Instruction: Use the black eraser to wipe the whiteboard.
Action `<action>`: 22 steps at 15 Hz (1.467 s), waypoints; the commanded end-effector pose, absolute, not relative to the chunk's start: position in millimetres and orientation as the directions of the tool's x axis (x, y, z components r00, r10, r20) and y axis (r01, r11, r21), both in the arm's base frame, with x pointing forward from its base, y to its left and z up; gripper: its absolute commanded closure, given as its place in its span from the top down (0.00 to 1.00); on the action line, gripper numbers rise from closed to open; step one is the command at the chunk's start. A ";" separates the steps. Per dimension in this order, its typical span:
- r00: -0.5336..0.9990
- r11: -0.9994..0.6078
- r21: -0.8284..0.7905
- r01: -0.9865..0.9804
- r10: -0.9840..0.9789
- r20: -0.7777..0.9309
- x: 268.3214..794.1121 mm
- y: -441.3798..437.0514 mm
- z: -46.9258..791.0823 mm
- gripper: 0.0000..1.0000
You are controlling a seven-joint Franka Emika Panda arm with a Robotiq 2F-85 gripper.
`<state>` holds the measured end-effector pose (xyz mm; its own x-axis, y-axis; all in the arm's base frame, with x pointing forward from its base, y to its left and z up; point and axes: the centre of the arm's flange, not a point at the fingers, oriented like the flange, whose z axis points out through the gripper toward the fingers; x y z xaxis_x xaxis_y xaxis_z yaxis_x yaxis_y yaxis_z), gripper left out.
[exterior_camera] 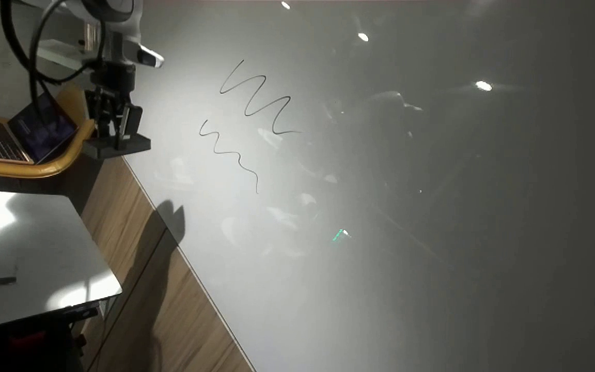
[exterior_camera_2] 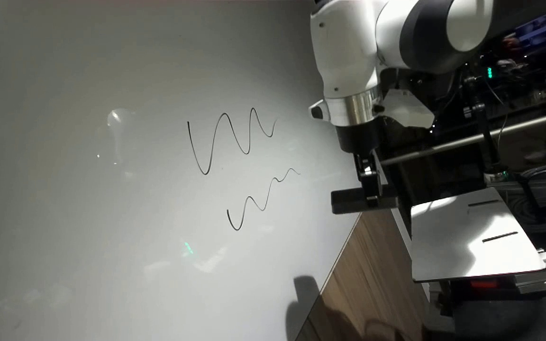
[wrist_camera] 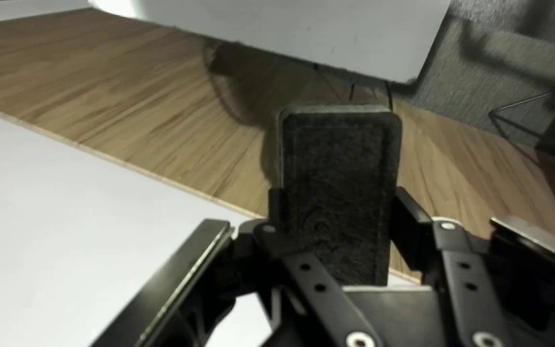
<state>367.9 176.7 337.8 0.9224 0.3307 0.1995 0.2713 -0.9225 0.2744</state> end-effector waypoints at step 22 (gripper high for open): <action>0.571 -0.859 0.456 0.231 0.499 0.651 534.3 319.1 545.0 0.29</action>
